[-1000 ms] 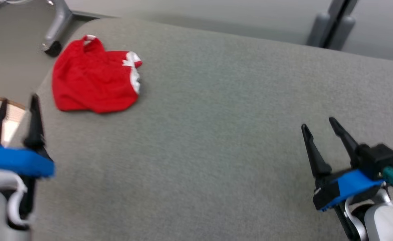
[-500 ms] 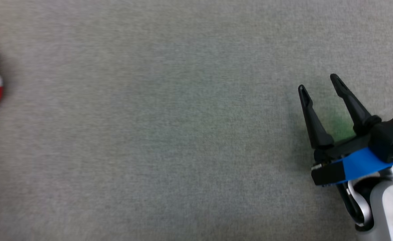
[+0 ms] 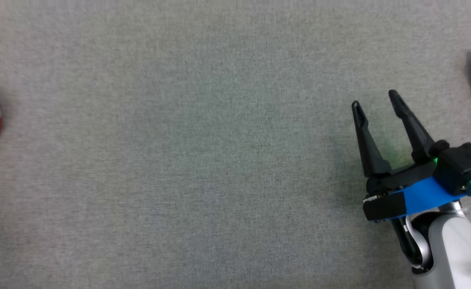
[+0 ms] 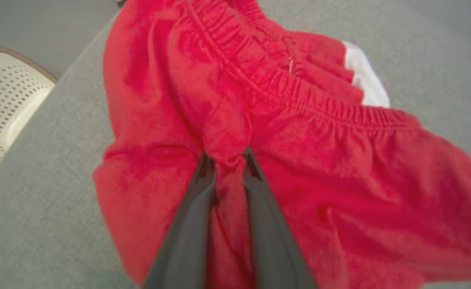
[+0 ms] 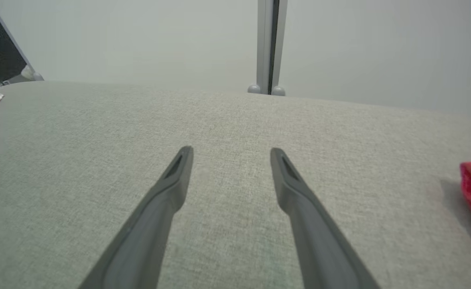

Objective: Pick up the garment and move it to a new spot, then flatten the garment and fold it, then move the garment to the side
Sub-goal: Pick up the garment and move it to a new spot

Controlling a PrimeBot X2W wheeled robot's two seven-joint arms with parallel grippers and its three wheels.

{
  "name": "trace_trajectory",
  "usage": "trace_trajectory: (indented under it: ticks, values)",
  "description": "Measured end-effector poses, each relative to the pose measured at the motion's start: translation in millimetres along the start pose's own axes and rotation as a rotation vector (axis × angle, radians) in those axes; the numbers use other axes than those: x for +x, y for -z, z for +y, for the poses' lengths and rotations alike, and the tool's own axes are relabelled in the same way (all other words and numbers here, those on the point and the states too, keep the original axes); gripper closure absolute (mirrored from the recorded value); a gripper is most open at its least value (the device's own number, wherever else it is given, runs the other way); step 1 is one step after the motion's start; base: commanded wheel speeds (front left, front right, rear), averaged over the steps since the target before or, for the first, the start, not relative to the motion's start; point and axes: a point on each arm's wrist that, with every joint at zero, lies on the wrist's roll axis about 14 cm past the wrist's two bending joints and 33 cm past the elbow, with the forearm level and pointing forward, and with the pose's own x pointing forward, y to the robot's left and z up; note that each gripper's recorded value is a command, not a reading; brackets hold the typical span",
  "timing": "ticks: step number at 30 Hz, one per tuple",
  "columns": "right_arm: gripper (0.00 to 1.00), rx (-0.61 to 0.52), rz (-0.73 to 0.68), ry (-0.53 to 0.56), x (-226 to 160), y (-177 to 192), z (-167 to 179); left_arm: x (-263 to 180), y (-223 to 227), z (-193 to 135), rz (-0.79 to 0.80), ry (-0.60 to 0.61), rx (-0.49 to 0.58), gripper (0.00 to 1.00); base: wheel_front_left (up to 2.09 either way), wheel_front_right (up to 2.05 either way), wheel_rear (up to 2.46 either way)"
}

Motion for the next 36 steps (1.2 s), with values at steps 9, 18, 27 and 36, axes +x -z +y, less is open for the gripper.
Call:
trace_trajectory:
  ticks: [9,18,27,36]
  values:
    - [0.00,0.034,-0.150,-0.017,-30,-63,17,-117,-120,-22,-0.389,0.116,0.196,1.00,0.00,0.00,0.00]
    - [0.00,0.031,-0.245,0.092,-89,-99,-8,-248,-175,-157,-0.693,0.473,0.353,1.00,0.00,0.00,0.00]
    - [0.00,0.026,-0.248,0.224,-136,-101,-41,-313,-68,-333,-0.575,0.998,0.578,1.00,0.00,0.00,0.00]
    - [0.00,0.028,-0.201,0.300,-148,-86,-61,-264,83,-402,-0.188,1.182,0.671,1.00,0.00,0.00,0.00]
